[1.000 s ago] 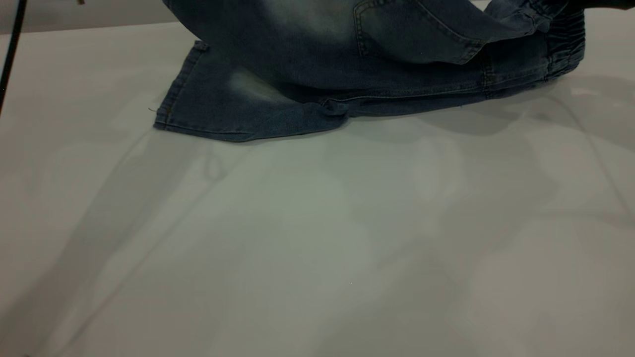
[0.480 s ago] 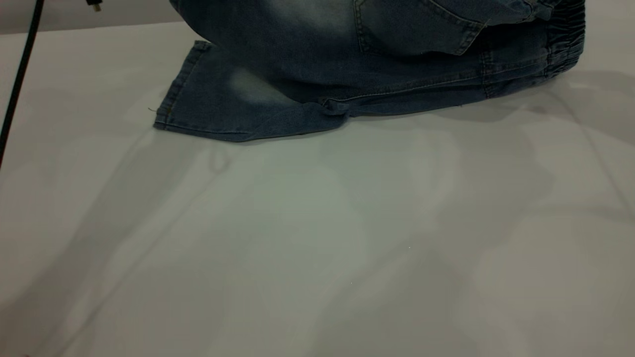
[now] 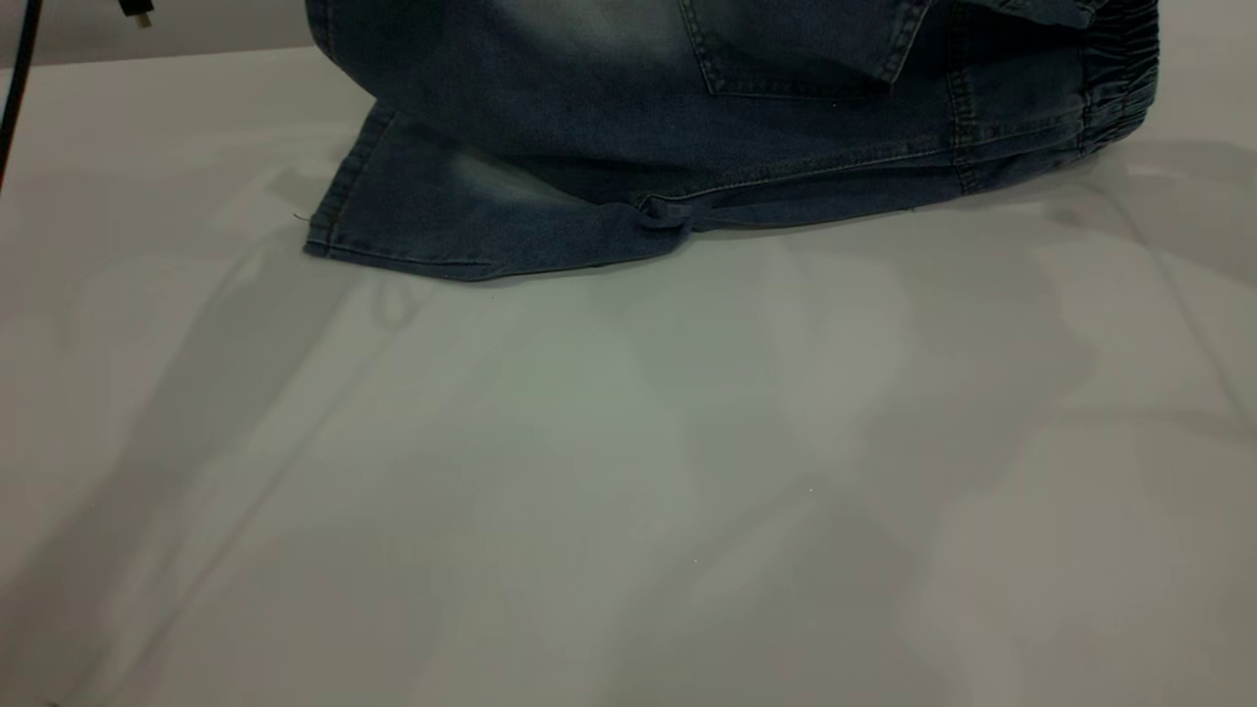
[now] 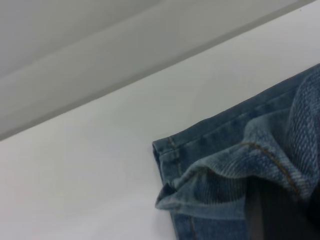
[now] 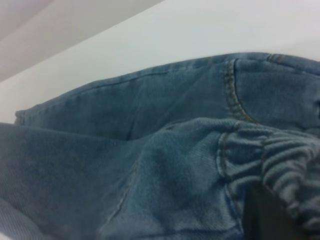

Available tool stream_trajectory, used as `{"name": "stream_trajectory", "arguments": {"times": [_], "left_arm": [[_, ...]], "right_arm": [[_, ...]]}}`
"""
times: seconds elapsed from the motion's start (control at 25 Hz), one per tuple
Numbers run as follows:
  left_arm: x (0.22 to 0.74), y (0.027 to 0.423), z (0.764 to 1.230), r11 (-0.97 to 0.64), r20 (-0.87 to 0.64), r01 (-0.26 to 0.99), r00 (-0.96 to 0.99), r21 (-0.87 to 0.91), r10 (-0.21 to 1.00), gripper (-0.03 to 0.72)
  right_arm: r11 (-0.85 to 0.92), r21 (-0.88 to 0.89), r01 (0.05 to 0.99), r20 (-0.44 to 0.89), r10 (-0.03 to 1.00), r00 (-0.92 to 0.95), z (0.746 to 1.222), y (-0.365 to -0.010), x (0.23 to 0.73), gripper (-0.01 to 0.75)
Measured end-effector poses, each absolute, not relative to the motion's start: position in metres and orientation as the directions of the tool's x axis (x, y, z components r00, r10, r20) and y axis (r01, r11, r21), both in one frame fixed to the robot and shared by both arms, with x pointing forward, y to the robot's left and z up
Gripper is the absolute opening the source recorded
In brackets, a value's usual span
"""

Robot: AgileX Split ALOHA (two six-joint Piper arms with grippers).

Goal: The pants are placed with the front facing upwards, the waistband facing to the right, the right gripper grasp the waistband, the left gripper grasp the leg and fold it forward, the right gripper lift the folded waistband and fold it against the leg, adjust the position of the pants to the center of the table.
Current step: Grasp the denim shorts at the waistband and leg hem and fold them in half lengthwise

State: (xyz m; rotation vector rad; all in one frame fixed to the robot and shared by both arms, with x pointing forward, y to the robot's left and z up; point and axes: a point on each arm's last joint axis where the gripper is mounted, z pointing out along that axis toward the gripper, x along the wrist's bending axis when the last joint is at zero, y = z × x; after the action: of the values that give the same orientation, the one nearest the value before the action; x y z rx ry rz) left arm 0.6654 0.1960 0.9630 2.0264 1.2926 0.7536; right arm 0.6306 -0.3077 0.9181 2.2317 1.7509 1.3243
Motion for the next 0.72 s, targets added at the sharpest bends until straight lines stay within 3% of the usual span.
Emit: {"name": "stream_trajectory", "arguments": {"times": [0.24, 0.36, 0.72], "left_arm": [[0.6646, 0.1961, 0.962, -0.336, 0.134, 0.583, 0.362, 0.74, 0.923, 0.079], [0.6642, 0.1961, 0.9615, -0.338, 0.133, 0.587, 0.364, 0.736, 0.922, 0.079], [0.6632, 0.1958, 0.9606, -0.341, 0.131, 0.596, 0.367, 0.727, 0.921, 0.079]], "right_arm": [[-0.376, 0.481, 0.792, 0.597, 0.802, 0.018, 0.9181, -0.3078, 0.6307, 0.044], [-0.363, 0.491, 0.792, 0.589, 0.808, 0.006, 0.9181, -0.3079, 0.6308, 0.089], [-0.367, 0.495, 0.788, 0.581, 0.814, 0.014, 0.9177, -0.3091, 0.6312, 0.447]]}}
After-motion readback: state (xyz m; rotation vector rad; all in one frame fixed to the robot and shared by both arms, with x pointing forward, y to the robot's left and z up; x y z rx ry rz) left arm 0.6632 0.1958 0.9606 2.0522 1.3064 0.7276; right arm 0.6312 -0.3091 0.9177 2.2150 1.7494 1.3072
